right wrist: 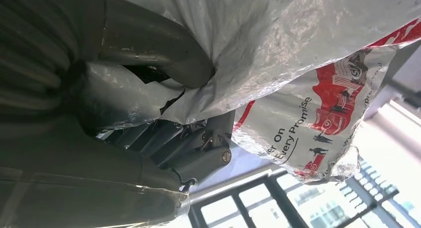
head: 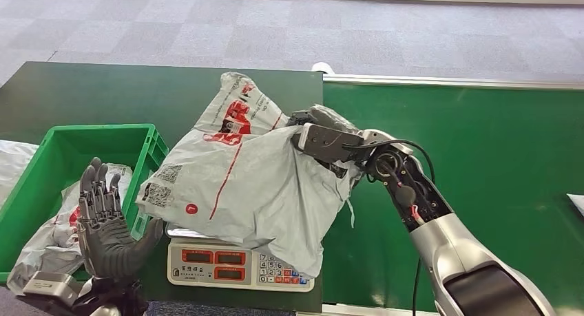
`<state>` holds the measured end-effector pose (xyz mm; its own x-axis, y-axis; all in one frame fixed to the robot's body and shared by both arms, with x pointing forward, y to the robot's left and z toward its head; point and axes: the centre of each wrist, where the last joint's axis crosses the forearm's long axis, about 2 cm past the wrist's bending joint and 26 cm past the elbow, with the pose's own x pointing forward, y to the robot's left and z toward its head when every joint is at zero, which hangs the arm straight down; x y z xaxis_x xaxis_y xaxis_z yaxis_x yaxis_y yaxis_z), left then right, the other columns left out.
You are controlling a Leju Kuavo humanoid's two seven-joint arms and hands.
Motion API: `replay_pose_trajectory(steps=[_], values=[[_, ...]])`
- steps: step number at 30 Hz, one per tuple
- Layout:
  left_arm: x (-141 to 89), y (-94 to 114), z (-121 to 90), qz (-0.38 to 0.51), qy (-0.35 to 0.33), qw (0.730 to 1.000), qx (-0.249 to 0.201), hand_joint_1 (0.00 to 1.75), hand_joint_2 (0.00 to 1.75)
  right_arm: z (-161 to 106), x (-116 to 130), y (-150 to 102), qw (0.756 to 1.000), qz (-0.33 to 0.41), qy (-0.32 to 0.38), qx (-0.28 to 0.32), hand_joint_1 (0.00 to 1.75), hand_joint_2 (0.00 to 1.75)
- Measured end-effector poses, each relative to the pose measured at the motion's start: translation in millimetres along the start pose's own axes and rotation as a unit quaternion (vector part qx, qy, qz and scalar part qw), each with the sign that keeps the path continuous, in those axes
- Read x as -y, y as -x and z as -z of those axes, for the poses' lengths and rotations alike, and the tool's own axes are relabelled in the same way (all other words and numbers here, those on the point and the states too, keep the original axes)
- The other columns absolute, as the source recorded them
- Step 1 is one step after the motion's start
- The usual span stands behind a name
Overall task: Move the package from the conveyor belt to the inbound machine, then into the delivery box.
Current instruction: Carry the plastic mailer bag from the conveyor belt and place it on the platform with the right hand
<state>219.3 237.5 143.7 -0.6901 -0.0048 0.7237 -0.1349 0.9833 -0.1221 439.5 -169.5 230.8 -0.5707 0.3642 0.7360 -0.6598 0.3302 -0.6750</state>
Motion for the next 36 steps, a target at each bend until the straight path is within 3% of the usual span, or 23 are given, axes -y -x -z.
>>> replay_pose_trajectory(steps=[5, 13, 19, 36], values=[[4.8, 3.6, 0.3, -0.006, 0.008, 1.0, -0.004, 0.0, 1.75, 19.6, -23.1, -3.7, 0.999, 0.017, -0.034, 0.001, 1.75, 1.75], [4.9, 5.7, -1.6, -0.005, 0.008, 1.0, -0.009, 0.0, 1.75, 27.3, -32.8, -3.9, 0.999, 0.022, -0.047, -0.008, 1.75, 1.75], [3.6, 5.8, -2.1, -0.001, 0.004, 1.0, -0.01, 0.0, 1.75, 41.8, -45.0, -8.4, 0.997, -0.002, -0.048, -0.067, 1.75, 1.75], [1.1, 5.6, -3.9, 0.003, 0.004, 1.0, -0.012, 0.0, 1.75, 48.5, -54.9, -6.6, 0.992, -0.018, -0.07, -0.1, 1.75, 1.75]])
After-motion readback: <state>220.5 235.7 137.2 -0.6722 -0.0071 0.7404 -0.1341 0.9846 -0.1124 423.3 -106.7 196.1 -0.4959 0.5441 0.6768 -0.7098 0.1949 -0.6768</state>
